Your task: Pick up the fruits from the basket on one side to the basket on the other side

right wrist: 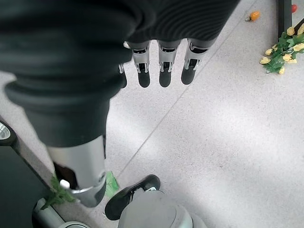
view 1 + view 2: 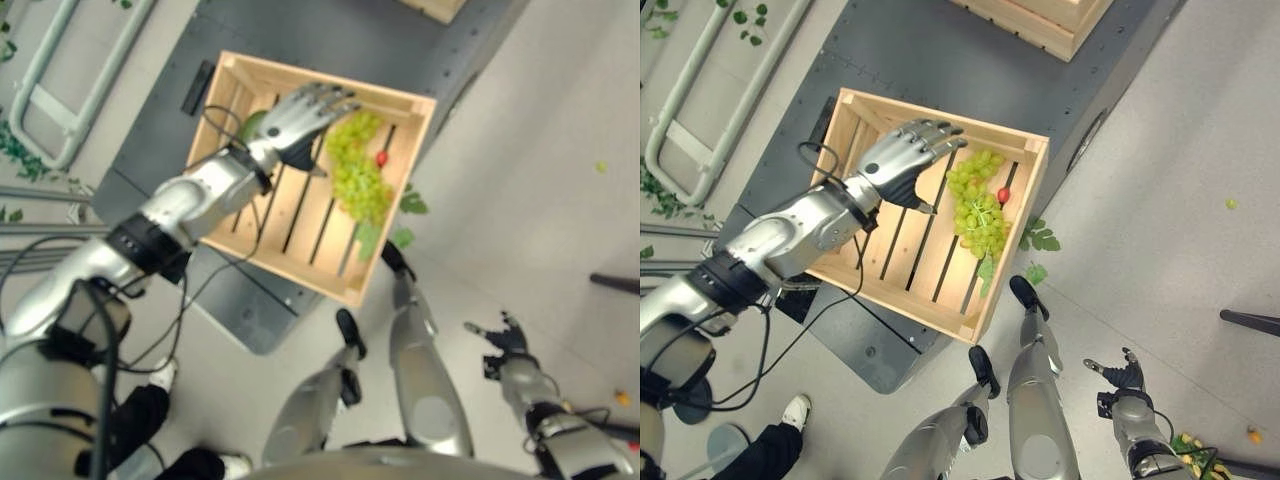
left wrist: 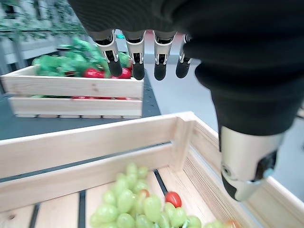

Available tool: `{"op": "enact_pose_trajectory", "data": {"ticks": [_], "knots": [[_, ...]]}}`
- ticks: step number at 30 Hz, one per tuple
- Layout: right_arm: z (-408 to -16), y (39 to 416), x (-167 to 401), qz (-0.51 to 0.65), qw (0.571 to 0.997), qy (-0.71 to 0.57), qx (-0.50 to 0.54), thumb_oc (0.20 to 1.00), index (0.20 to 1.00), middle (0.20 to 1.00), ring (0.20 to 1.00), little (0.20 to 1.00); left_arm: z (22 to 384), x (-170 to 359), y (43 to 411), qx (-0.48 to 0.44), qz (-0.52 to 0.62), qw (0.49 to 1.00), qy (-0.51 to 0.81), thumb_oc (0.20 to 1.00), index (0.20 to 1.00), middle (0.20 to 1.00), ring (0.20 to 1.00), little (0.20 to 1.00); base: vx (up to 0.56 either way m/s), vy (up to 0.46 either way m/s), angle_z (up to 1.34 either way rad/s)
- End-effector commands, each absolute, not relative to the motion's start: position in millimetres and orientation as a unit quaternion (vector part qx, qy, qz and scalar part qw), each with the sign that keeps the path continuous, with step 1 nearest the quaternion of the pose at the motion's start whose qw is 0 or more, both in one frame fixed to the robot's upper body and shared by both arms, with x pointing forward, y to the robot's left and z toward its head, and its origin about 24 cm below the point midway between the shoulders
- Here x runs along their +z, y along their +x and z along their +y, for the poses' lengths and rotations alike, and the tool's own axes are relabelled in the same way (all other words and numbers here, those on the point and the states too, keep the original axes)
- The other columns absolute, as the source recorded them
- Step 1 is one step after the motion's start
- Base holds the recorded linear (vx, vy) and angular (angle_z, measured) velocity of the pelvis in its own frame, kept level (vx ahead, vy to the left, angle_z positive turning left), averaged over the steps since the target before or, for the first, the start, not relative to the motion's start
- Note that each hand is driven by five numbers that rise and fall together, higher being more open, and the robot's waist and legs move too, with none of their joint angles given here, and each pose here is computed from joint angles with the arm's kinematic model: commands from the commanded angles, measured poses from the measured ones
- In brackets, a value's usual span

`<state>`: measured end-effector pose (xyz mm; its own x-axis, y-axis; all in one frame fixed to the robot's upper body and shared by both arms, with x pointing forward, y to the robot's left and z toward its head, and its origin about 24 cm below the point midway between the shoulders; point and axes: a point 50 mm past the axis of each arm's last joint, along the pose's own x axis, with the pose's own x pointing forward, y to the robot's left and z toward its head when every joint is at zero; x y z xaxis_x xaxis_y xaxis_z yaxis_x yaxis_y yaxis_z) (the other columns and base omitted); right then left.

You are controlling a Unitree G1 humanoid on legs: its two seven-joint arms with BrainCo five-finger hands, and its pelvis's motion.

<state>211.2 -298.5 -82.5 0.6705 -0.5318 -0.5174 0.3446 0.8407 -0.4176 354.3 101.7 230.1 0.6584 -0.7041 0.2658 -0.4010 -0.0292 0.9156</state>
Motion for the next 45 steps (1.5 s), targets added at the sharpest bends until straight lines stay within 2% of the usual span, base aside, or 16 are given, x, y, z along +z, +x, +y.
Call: {"op": "enact_pose_trajectory", "data": {"ticks": [1,11,21,24,29,33,35,36,38,45], "knots": [[-329.2,183.0,-81.4,0.335,0.881,-0.176,-0.283,1.0,1.0,1.0,1.0,1.0,102.8,244.5,367.0,-0.088,-0.389,0.571,0.718,1.0,1.0,1.0,1.0,1.0,0.05,0.07,-0.13],[-335.2,172.4,-82.6,0.336,0.872,-0.173,-0.311,1.0,1.0,1.0,1.0,1.0,78.5,241.2,390.2,-0.081,-0.361,0.536,0.759,1.0,1.0,1.0,1.0,1.0,0.03,0.053,-0.19],[-335.7,170.8,-81.4,0.323,0.873,-0.162,-0.328,1.0,1.0,1.0,1.0,1.0,89.1,237.6,406.4,-0.06,-0.313,0.488,0.812,1.0,1.0,1.0,1.0,1.0,0.03,0.005,-0.14],[-331.9,176.2,-80.6,0.316,0.877,-0.161,-0.325,1.0,1.0,1.0,1.0,1.0,101.8,238.7,409.4,-0.049,-0.296,0.483,0.822,1.0,1.0,1.0,1.0,1.0,0.04,0.01,-0.05],[-327.1,176.4,-82.5,0.313,0.879,-0.157,-0.324,1.0,1.0,1.0,1.0,1.0,111.3,240.8,405.9,-0.045,-0.303,0.496,0.813,1.0,1.0,1.0,1.0,1.0,0.0,-0.017,-0.17],[-323.5,173.5,-85.3,0.314,0.879,-0.149,-0.327,1.0,1.0,1.0,1.0,1.0,131.9,241.2,388.5,-0.057,-0.335,0.542,0.769,1.0,1.0,1.0,1.0,1.0,-0.03,-0.018,-0.05],[-323.3,173.7,-85.3,0.314,0.879,-0.15,-0.326,1.0,1.0,1.0,1.0,1.0,133.5,241.0,388.0,-0.056,-0.333,0.542,0.769,1.0,1.0,1.0,1.0,1.0,-0.02,-0.012,0.03],[-319.6,167.9,-90.0,0.32,0.878,-0.141,-0.328,1.0,1.0,1.0,1.0,1.0,154.6,241.5,368.9,-0.053,-0.357,0.571,0.737,1.0,1.0,1.0,1.0,1.0,-0.04,-0.024,0.03],[-317.8,165.6,-92.0,0.324,0.878,-0.141,-0.324,1.0,1.0,1.0,1.0,1.0,163.5,240.7,360.8,-0.05,-0.363,0.585,0.724,1.0,1.0,1.0,1.0,1.0,-0.04,-0.037,-0.04],[-312.1,156.3,-100.1,0.343,0.875,-0.136,-0.314,1.0,1.0,1.0,1.0,1.0,211.7,237.7,329.6,-0.029,-0.345,0.595,0.725,1.0,1.0,1.0,1.0,1.0,-0.04,-0.029,0.19]]}}
